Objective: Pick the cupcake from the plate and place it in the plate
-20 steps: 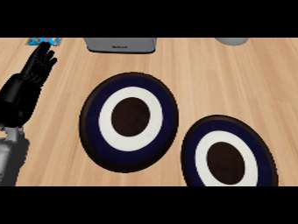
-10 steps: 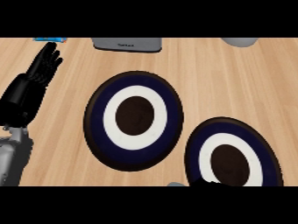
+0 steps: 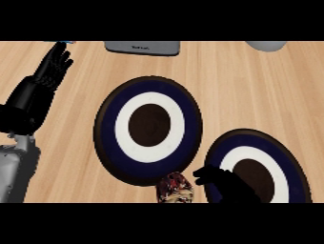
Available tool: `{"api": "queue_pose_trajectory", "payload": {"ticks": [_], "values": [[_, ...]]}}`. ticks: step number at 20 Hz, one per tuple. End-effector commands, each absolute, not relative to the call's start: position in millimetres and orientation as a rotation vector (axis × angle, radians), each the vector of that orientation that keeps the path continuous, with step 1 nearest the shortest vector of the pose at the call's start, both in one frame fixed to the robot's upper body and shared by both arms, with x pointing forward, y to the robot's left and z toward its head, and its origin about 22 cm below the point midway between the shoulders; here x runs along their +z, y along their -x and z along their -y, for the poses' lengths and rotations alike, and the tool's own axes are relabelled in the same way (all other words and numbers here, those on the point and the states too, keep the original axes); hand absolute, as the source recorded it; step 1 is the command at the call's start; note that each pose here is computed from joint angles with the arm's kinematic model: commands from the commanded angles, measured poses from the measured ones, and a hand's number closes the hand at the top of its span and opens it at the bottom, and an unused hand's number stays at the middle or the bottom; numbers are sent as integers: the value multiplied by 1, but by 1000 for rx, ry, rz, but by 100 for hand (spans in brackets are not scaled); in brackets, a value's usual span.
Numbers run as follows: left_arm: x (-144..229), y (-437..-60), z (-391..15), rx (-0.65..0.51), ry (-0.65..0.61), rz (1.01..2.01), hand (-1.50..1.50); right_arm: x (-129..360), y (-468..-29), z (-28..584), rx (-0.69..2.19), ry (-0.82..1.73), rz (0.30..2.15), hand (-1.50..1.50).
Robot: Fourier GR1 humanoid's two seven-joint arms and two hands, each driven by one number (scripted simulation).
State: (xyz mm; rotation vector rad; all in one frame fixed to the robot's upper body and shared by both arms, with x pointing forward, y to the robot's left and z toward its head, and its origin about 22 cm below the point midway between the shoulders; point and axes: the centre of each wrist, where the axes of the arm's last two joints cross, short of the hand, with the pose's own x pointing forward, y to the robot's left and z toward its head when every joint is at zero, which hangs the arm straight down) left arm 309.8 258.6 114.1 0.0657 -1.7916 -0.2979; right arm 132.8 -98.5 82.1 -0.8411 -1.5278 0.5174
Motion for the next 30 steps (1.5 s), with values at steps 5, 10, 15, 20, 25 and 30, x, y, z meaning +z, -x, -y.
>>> {"api": "queue_pose_trajectory", "payload": {"ticks": [5, 10, 15, 20, 25, 30], "values": [[110, -312, -254, -313, -48, 1783, 0, 91, -223, 49, 233, 758, 1619, -150], [109, -316, -255, -300, -60, 1789, 0, 97, -259, 38, 22, 714, 1741, -150], [106, -315, -257, -274, -75, 1764, 0, 100, -271, 25, -153, 599, 1793, -150], [104, -301, -279, -247, -111, 1762, 0, 76, -265, 35, -260, 574, 1771, -150], [116, -307, -277, -232, -135, 1740, 0, 65, -233, 71, -309, 535, 1793, -150], [105, -297, -284, -225, -105, 1746, 0, 41, -193, 103, -273, 548, 1808, -150]]}}
